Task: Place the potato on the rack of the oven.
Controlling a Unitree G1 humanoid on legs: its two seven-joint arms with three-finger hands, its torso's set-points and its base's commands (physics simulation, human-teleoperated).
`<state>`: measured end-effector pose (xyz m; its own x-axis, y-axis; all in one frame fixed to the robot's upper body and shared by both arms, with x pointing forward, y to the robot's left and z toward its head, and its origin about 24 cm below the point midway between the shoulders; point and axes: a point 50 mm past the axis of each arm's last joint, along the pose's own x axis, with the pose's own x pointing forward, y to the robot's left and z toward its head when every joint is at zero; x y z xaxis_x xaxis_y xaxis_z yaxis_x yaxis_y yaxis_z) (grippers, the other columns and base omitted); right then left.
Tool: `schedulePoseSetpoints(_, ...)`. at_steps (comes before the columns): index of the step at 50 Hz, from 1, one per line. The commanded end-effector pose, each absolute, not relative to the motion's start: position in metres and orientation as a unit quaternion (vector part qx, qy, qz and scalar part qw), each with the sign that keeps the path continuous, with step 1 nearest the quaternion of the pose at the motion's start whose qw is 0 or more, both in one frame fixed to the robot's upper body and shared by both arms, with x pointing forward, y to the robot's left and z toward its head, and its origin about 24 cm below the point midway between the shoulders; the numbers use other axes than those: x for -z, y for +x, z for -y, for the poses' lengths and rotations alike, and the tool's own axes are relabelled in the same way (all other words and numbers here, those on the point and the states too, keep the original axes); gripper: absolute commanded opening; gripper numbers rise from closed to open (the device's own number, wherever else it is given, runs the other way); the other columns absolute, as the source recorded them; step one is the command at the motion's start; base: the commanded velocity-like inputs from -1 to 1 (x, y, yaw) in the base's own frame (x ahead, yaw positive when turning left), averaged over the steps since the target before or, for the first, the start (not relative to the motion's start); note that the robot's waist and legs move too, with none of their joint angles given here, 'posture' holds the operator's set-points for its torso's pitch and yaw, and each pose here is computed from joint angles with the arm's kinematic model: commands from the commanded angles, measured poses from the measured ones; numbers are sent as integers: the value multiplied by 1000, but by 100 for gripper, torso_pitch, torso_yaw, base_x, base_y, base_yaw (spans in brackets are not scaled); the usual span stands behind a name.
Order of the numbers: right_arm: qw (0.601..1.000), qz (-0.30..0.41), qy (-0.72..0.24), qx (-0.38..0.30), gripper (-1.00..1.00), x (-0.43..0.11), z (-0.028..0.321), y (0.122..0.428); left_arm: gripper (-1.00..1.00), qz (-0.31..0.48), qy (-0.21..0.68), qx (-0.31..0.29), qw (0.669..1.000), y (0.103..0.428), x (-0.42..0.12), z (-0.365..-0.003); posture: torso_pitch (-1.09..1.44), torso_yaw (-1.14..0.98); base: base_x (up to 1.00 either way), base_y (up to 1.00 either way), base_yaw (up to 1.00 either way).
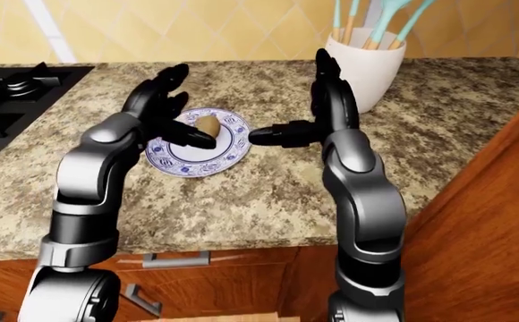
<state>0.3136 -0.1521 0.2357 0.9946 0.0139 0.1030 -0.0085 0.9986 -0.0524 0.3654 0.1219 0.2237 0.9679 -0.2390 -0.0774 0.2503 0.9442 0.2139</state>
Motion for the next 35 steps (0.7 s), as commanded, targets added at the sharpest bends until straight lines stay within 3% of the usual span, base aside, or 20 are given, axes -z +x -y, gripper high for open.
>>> schedulePoseSetpoints(1, 995, 99, -26, -7, 100, -253, 151, 309, 83, 28, 127, 121, 984, 363, -247, -121, 0, 0, 0, 0, 0)
schedulePoseSetpoints(35, 995, 97, -20, -7, 100, -249, 150, 309, 51, 19, 180, 131, 975, 375, -238, -109, 0, 0, 0, 0, 0)
